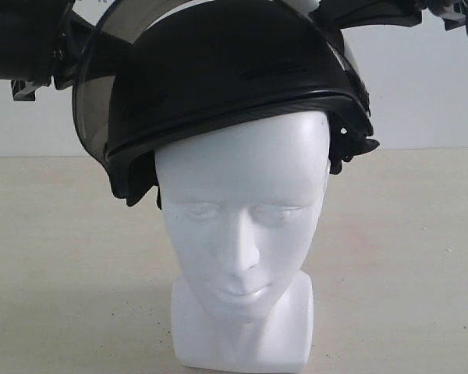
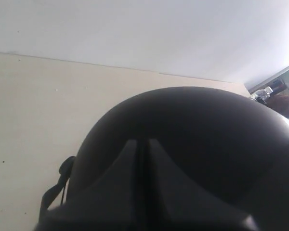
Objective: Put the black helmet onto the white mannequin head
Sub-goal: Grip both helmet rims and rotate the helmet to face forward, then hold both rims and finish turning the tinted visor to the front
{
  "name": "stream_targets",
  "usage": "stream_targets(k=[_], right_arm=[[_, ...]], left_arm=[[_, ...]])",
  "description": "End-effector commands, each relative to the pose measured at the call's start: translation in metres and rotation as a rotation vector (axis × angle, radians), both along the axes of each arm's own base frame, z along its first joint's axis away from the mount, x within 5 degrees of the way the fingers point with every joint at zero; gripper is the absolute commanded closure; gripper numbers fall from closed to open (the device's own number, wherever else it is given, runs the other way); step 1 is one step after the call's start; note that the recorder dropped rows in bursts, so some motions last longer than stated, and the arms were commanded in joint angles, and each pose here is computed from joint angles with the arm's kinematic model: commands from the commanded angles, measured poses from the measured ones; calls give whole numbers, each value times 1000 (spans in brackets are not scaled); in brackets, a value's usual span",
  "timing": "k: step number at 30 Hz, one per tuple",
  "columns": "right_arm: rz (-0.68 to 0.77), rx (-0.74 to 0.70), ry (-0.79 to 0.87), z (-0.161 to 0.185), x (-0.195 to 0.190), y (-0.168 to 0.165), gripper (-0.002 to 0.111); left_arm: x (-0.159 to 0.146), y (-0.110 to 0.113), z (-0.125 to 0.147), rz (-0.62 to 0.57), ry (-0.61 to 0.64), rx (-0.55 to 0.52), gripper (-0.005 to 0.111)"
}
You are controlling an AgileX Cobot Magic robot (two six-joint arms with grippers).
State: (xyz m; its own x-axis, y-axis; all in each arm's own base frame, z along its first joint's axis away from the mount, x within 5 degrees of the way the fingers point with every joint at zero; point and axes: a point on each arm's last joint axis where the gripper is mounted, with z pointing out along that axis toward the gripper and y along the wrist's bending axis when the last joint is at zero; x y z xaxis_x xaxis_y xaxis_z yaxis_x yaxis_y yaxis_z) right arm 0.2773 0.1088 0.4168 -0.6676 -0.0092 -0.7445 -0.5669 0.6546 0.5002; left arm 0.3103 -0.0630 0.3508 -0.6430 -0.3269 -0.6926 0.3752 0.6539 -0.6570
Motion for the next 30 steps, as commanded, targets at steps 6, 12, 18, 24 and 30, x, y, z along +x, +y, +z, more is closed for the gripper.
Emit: stream_targets(k=[6,12,18,24,30], right_arm=[[140,-27,69,0,-20,3,109],[169,-37,80,3,-29,3,109],[174,-61,129,-5,-31,2,109],[192,-83,228,-40,-33,1,109],[192,-86,221,-39,-32,1,109]], left_arm=[[-9,-12,11,-156,0,-29,102],[-14,-15,11,-221,14,-43,102],[-22,-28,12,-316,39,-74,102],[-33,-49,12,-422,48,-78,102],[-42,-48,7,-489,96,7,102]])
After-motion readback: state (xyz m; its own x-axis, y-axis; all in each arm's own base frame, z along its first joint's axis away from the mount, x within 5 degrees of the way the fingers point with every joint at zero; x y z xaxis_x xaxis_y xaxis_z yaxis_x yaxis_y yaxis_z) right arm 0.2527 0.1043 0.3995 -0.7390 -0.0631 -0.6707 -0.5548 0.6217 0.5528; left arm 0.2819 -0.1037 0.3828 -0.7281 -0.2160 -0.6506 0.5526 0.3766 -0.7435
